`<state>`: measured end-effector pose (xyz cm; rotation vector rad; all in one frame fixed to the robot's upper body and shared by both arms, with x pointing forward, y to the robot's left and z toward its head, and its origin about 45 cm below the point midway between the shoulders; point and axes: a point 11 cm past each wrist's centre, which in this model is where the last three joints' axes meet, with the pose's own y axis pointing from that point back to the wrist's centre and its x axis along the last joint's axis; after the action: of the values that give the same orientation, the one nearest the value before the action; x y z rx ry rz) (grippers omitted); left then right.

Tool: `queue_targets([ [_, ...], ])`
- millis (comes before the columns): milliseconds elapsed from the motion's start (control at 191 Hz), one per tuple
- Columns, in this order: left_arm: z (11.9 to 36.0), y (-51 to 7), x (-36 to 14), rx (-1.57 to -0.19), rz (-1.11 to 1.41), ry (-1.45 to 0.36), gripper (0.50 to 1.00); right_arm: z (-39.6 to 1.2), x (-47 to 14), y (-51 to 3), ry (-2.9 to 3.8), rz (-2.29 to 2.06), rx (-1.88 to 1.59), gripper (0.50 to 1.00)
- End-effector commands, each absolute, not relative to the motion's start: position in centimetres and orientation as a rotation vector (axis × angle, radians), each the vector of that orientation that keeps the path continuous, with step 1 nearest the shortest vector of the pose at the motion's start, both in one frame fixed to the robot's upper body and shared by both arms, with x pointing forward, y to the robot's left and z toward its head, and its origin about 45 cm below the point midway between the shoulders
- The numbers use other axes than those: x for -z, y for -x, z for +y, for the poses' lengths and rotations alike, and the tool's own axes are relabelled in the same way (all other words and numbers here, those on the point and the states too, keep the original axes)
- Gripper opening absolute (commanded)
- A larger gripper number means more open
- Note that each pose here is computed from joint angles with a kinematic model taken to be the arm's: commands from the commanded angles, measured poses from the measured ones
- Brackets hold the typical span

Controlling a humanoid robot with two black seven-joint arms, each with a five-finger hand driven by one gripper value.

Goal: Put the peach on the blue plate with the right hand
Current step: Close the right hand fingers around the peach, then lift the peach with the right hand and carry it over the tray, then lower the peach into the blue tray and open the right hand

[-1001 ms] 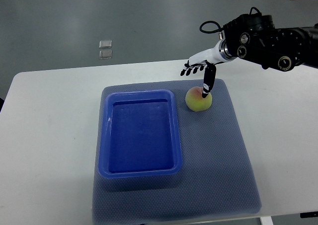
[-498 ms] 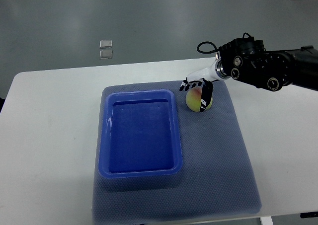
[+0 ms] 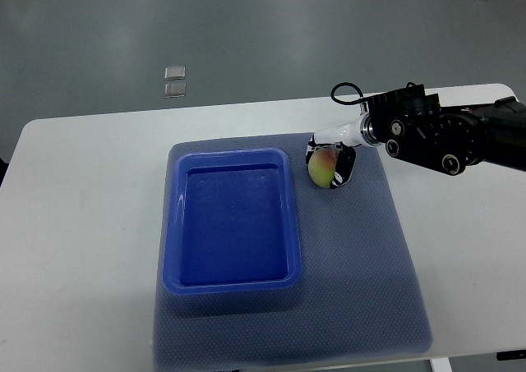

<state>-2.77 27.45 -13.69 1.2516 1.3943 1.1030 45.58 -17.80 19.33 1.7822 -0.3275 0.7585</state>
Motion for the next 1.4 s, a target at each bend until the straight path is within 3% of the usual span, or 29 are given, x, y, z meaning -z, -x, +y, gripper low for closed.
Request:
queue_targets([
  [0,27.4,2.8,13.7,-1.103,1.395,-1.252,1.0,-17.9,-21.1,-46.2,-1.774,-0.337,-0.779,0.5],
  [147,27.4,2.9,13.7,-1.102,1.397,-1.253,1.0,-17.6,-29.6,-48.3,-1.753,-0.382,-0.891,0.5],
  [199,27.4,2.9,13.7,-1.102,1.397,-1.253,1.0,-17.6,-29.6,-48.3,-1.753,-0.382,-0.891,0.5],
  [204,27.4,2.8,13.7,-1.103,1.394,-1.251,1.0,-17.1,-33.1,-48.2,-1.756,-0.362,-0.933,0.5],
  [320,27.4,2.9,13.7,-1.101,1.397,-1.252,1.0,-16.3,-36.4,-47.5,-1.772,-0.338,-0.964,0.5],
  [335,27.3,2.9,13.7,-1.097,1.397,-1.251,1.0,-15.5,-39.3,-46.8,-1.793,-0.334,-0.993,0.5],
  [503,27.2,2.8,13.7,-1.097,1.396,-1.249,1.0,-14.1,-42.0,-45.4,-1.829,-0.303,-1.035,0.5],
  [797,27.2,2.9,13.7,-1.094,1.397,-1.25,1.0,-7.3,-40.4,-44.3,-1.903,-0.246,-1.11,0.5],
  [802,27.2,2.8,13.7,-1.095,1.395,-1.248,1.0,-5.0,-39.4,-43.8,-1.936,-0.226,-1.113,0.5],
  [823,27.2,2.9,13.7,-1.093,1.397,-1.247,1.0,-3.9,-39.0,-43.6,-1.949,-0.216,-1.115,0.5],
  [980,27.2,2.8,13.7,-1.095,1.399,-1.245,1.0,1.5,-34.3,-42.5,-2.01,-0.16,-1.095,0.5],
  [1174,27.3,2.8,13.7,-1.098,1.396,-1.25,1.0,-2.0,-29.6,-44.7,-2.012,-0.278,-0.964,0.5],
  [1394,27.1,2.9,13.7,-1.092,1.399,-1.246,1.0,-3.3,-24.2,-43.3,-2.068,-0.27,-0.825,0.5],
])
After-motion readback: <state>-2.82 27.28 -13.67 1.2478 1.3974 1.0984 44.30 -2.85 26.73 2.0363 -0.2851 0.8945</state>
